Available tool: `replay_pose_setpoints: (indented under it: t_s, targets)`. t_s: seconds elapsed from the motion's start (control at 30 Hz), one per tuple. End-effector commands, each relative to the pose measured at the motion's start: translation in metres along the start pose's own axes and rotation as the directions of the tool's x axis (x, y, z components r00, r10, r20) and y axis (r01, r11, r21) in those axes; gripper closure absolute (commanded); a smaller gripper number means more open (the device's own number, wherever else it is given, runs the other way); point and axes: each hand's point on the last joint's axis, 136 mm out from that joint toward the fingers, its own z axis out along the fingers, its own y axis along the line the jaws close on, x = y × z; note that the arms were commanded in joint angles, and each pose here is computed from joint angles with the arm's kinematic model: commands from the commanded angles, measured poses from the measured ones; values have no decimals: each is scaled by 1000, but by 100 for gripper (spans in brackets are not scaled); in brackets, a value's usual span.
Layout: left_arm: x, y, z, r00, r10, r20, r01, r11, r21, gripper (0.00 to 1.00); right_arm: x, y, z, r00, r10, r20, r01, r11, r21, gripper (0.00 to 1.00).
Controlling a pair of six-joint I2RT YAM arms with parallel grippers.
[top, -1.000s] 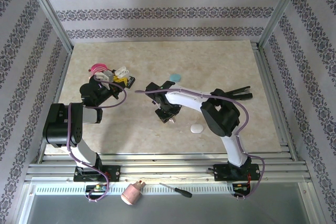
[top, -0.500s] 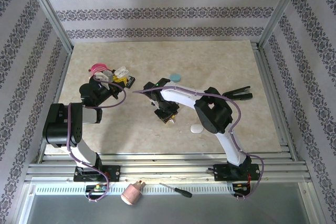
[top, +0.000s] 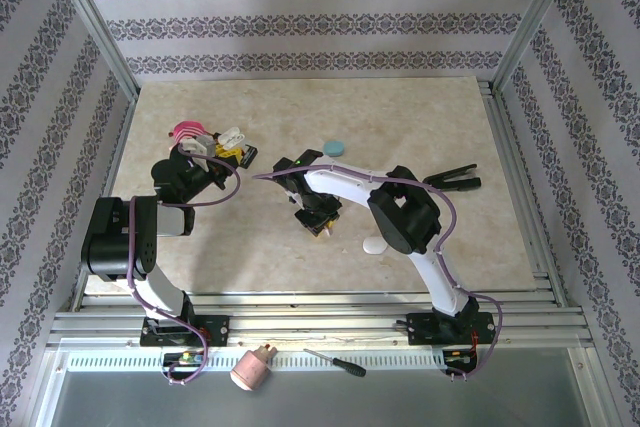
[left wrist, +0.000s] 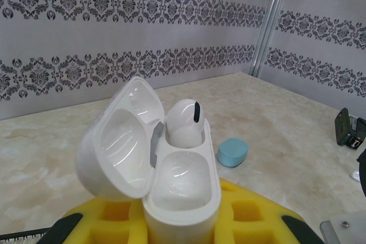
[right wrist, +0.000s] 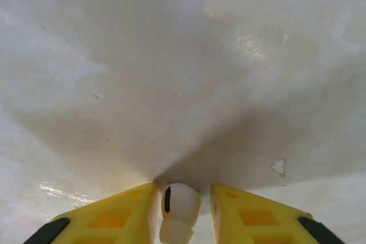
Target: Insert wireless bluetooth earbuds into charging case
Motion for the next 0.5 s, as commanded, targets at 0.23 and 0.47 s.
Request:
replay_pose_setpoints:
  t_s: [0.23, 0.47]
  targets:
    - [-10, 1, -5, 999, 37, 40, -38, 999, 6, 97, -9, 3, -15, 999, 3, 43, -2, 1000, -15, 69]
    - [-11, 0, -5, 998, 39, 43, -39, 999, 6, 97, -6, 1, -7, 1000, 2, 20, -2, 1000, -9, 70]
